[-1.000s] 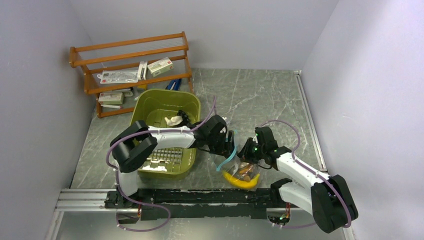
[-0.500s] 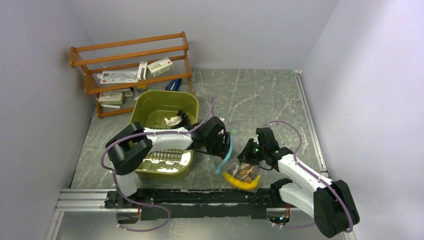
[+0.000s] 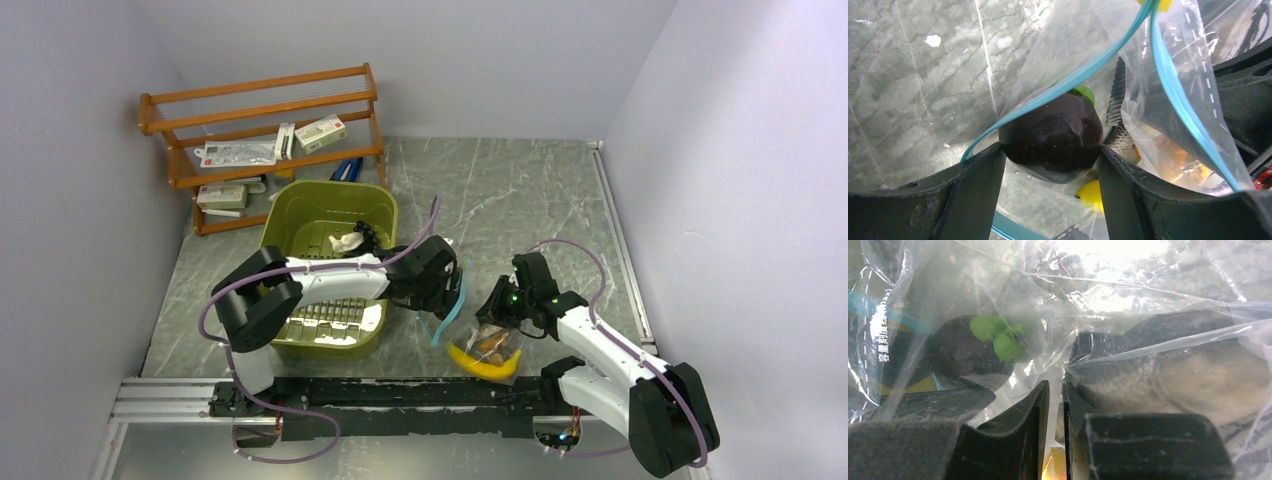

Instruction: Open the zip-top bag and remove the fake food

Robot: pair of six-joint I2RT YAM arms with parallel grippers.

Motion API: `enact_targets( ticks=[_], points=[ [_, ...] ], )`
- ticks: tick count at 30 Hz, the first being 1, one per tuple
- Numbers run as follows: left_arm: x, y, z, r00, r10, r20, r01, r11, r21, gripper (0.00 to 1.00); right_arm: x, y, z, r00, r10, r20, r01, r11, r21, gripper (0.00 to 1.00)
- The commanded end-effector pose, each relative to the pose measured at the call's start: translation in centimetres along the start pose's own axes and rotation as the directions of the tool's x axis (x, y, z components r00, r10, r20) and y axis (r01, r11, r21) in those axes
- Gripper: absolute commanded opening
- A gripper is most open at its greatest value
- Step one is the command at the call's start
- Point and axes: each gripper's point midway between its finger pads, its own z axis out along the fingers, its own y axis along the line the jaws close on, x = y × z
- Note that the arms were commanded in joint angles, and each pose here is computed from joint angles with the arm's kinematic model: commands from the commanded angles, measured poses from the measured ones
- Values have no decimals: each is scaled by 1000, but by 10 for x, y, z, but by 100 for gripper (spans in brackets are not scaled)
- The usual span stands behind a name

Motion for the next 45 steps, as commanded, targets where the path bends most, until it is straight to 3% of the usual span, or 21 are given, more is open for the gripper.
enact_targets(
  ticks=[1, 8, 14, 18, 24, 29, 36, 45],
  points=[
    [9, 17, 5, 999, 30, -44, -34, 994, -100, 78, -5, 6, -4, 1000, -19, 7, 19, 1000, -7, 17],
    [0, -2, 13, 1000, 12, -24, -13, 1000, -29, 87, 0, 2, -4, 1000, -25, -7, 25, 1000, 1, 17],
    [-7, -8, 13, 1000, 4, -2, -4, 1000, -10, 85, 3, 1, -3, 1000, -24, -18, 24, 1000, 0, 18],
    [-15, -11, 5, 999, -8, 47, 8, 1000, 7, 79, 4, 0, -2, 999, -26, -25, 26, 1000, 1, 18],
    [-28, -17, -14, 992, -23, 121, 19, 999, 38, 49, 5, -4, -2, 999, -31, -27, 32, 999, 19, 18],
    [-35, -23, -32, 989, 22, 148, -30, 998, 52, 42, 4, -6, -2, 1000, -22, -19, 23, 999, 29, 18],
    [-44, -11, -66, 976, 113, 184, -109, 993, -33, 38, 1, -12, -6, 1000, -2, 13, 1, 998, 65, 19],
    [-80, -15, -150, 889, 139, 436, -144, 989, -20, 42, 1, -14, -6, 1000, 11, 21, -13, 997, 75, 19]
  ],
)
